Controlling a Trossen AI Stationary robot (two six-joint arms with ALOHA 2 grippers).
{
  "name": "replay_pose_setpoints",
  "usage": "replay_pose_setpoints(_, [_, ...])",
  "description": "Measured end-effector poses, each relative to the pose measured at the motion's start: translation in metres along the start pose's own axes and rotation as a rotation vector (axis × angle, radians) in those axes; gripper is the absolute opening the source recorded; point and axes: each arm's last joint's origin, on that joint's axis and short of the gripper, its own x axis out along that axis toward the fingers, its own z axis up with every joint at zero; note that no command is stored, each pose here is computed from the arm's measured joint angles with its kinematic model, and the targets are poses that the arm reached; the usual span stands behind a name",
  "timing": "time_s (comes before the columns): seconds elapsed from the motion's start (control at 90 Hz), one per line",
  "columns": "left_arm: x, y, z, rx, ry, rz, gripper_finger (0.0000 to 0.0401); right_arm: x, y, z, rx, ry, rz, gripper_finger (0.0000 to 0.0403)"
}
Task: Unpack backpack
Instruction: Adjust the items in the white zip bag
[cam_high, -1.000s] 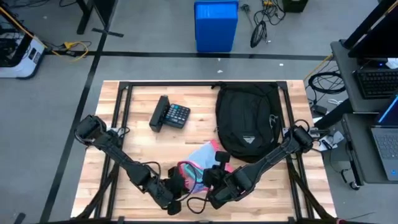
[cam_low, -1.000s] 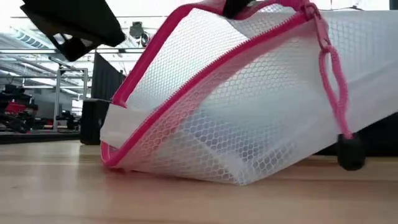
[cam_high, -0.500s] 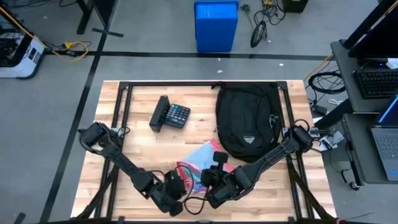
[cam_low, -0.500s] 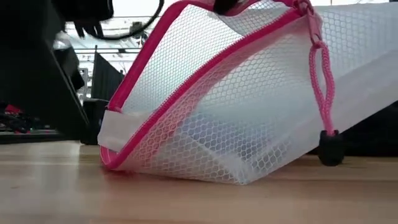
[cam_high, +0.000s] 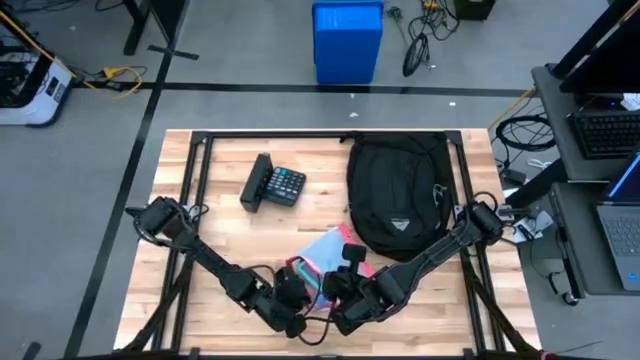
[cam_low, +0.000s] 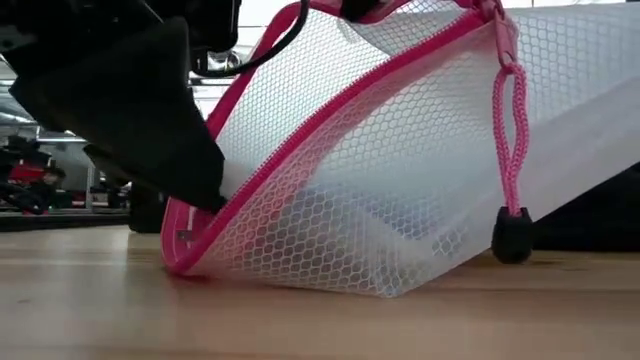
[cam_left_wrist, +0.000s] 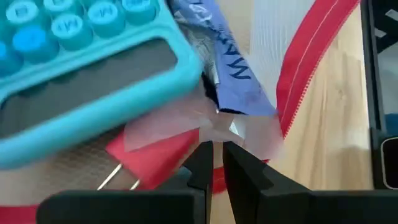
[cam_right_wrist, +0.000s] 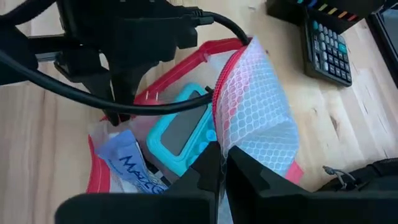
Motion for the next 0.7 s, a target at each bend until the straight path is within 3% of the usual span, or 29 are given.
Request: replay_pose_setpoints(0.7, [-0.008, -0.006, -0.016, -0.015, 0.040, 0.015, 0.0024, 0.000, 0.000, 0.000, 0.000, 0.001, -0.001, 0.0000])
